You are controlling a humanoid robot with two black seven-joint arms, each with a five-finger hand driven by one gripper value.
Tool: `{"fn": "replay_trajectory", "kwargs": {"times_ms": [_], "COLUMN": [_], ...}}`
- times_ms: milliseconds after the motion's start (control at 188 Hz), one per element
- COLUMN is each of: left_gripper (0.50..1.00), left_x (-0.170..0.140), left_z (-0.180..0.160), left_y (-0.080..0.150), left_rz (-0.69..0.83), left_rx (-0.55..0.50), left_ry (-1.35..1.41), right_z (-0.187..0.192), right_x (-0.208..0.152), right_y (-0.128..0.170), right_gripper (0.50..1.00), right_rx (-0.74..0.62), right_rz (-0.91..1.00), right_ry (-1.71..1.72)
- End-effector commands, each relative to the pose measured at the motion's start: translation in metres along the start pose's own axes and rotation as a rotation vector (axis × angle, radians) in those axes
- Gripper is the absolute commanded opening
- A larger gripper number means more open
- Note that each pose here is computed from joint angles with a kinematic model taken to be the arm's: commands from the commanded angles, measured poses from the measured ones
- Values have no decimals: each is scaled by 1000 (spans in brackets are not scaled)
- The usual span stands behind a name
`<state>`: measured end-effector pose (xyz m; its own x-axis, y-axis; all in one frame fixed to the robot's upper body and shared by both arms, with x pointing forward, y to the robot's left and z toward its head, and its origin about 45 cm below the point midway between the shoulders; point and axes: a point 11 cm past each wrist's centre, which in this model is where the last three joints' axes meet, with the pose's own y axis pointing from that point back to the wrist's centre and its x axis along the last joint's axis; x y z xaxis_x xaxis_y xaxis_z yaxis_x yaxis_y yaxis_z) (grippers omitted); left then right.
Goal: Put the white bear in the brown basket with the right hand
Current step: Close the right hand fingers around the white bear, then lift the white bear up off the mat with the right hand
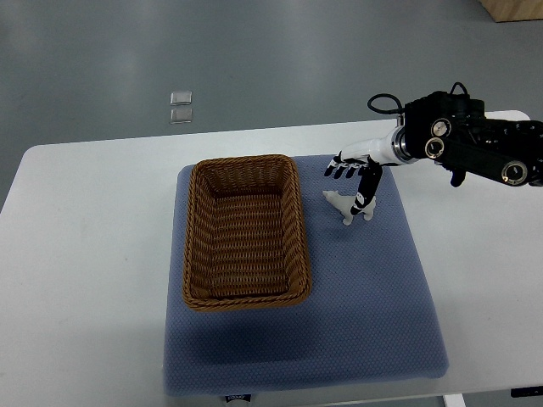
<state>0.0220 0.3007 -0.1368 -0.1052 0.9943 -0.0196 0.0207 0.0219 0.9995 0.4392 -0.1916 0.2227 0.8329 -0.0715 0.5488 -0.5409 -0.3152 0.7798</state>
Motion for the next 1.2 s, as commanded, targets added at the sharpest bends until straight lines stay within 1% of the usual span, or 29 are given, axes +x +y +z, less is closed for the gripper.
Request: {"fn": "replay_trajectory", "kwargs": {"times_ms": [0,186,276,303,340,345,361,377,382,387,393,398,403,409,414,419,425,430,440,446,451,456,467,531,732,897,1030,1141,1194], "left_gripper": [1000,1000,1000,1000,1000,1000,1000,1000,1000,1000,1000,1000,1000,1000,1000,1000,1000,1000,1000,1000,1000,1000,1000,1000,1000,1000,1000,1000,1000], "left_x": [1,1,1,1,1,1,1,1,1,1,1,1,1,1,1,1,1,1,1,1,1,1,1,2,2,2,2,2,2], "left_z": [0,-1,0,0,-1,-1,0,0,0,-1,-1,-1,-1,0,0,0,0,-1,-1,-1,-1,-1,-1,0,-1,-1,-1,-1,-1], "left_y": [0,0,0,0,0,0,0,0,0,0,0,0,0,0,0,0,0,0,0,0,0,0,0,0,0,0,0,0,0], "left_rz": [3,4,4,4,4,4,4,4,4,4,4,4,4,4,4,4,4,4,4,4,4,4,4,6,6,6,6,6,6], "left_rx": [0,2,0,0,2,2,0,0,0,2,2,2,2,0,0,0,0,2,2,2,2,2,2,0,2,2,2,2,2], "left_ry": [0,1,0,0,1,1,0,0,0,1,1,1,1,0,0,0,0,1,1,1,1,1,1,1,1,1,1,1,1], "right_z": [3,7,11,12,12,12,12,13,13,12,12,13,13,13,13,14,14,14,14,15,15,15,15,16,20,13,-5,-22,-26], "right_x": [-7,-18,-22,-23,-25,-26,-27,-27,-27,-27,-27,-27,-27,-27,-27,-27,-27,-27,-27,-27,-27,-27,-27,-26,-15,19,60,101,110], "right_y": [-4,-12,-14,-15,-16,-17,-17,-18,-18,-18,-18,-18,-18,-19,-19,-19,-19,-19,-19,-19,-19,-20,-20,-21,-13,15,58,117,133], "right_gripper": [829,809,789,760,740,727,717,687,686,668,668,652,652,629,629,609,609,589,588,568,568,552,539,505,500,500,500,500,500], "right_rx": [-1,-4,-13,-17,-19,-21,-19,-23,-23,-22,-22,-23,-23,-23,-23,-26,-26,-26,-26,-27,-27,-28,-29,-30,-41,-29,1,39,48], "right_rz": [-8,-10,-9,-10,-12,-12,-14,-11,-11,-10,-10,-8,-8,-6,-6,-3,-3,1,1,4,4,8,13,38,48,63,115,186,205], "right_ry": [11,0,5,15,24,26,27,29,29,30,30,30,30,31,31,29,29,28,28,28,28,27,26,19,21,60,116,140,149]}}
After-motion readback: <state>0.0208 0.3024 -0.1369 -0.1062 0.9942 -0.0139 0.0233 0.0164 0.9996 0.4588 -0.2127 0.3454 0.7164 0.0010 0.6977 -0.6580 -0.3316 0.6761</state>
